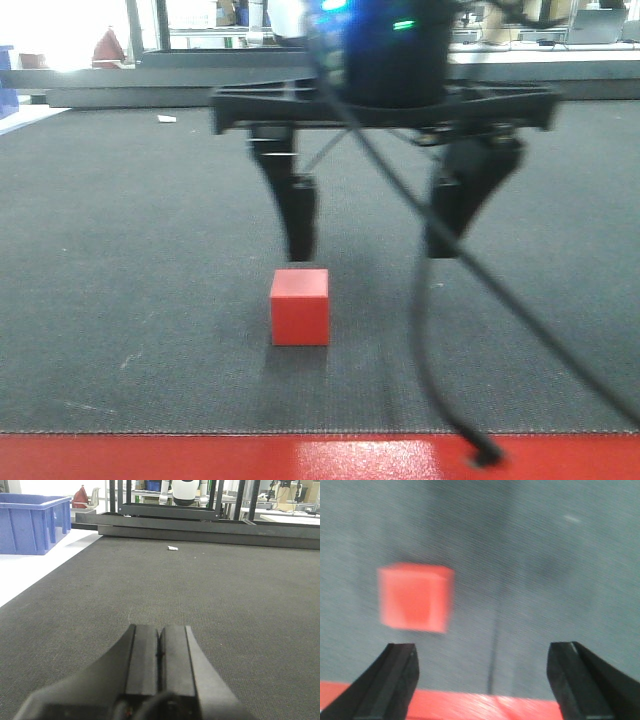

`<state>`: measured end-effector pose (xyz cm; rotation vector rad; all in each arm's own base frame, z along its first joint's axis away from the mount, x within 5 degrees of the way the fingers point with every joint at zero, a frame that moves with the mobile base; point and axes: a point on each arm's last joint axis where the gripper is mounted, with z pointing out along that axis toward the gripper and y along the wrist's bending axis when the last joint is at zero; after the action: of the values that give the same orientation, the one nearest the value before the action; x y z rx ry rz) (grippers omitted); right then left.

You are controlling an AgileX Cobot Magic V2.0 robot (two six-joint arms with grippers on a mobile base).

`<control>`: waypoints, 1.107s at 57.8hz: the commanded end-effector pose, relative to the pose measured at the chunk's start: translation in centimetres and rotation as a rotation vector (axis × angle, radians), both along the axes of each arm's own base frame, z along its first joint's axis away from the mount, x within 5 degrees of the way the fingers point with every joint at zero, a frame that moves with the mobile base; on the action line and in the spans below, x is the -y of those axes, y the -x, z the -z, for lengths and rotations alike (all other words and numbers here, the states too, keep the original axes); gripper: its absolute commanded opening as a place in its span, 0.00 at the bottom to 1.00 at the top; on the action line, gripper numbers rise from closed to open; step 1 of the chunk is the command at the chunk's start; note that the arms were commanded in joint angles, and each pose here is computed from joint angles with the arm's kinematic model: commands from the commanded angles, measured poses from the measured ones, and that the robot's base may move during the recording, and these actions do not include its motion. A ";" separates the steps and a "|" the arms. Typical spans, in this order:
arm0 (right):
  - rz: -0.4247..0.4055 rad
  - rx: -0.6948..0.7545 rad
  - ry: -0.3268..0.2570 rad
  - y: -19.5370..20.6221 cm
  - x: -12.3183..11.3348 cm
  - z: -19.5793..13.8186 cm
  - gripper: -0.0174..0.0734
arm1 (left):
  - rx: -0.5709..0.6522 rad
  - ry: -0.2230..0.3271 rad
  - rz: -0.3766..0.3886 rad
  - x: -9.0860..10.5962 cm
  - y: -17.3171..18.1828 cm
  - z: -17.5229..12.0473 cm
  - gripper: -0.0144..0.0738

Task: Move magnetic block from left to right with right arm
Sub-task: 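Close the right gripper around the red cube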

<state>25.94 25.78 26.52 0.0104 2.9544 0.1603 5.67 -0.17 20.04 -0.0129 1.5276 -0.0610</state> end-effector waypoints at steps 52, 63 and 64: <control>0.045 -0.044 -0.011 -2.9 -3.4 2.4 0.62 | 0.085 0.012 -0.005 -0.1 0.1 -0.6 0.02; 0.045 -0.041 -0.014 -2.8 -3.4 2.0 0.45 | 0.085 0.012 -0.005 -0.1 0.1 -0.6 0.02; 0.045 -0.040 -0.016 -2.8 -3.3 1.9 0.45 | 0.085 0.012 -0.005 -0.1 0.1 -0.6 0.02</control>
<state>28.77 29.52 20.98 0.0794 3.0582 0.0843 5.67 -0.17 20.04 -0.0129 1.5276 -0.0610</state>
